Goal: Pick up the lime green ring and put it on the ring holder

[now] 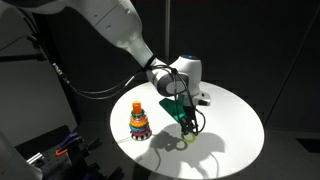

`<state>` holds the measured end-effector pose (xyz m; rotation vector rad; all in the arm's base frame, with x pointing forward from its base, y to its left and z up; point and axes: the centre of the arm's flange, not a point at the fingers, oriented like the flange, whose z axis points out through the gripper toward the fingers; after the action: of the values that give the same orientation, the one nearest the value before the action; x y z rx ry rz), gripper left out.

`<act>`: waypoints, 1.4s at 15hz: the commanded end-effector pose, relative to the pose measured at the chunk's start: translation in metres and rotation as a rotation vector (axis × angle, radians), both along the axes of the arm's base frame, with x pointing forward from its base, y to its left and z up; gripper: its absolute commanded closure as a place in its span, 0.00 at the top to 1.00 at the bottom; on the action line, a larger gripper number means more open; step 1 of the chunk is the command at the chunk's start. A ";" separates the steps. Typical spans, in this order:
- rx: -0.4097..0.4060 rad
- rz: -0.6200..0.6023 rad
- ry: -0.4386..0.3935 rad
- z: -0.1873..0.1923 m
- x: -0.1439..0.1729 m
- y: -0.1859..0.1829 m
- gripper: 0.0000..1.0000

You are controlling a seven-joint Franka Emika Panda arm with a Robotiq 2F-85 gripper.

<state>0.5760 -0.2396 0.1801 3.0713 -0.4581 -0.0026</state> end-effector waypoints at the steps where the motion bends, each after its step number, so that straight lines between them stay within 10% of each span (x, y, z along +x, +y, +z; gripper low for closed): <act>1: 0.009 0.064 0.039 0.049 -0.013 0.020 0.06; 21: 0.052 0.360 0.072 0.163 -0.053 0.196 0.06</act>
<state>0.5442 -0.0509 0.3264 3.1473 0.0437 -0.1121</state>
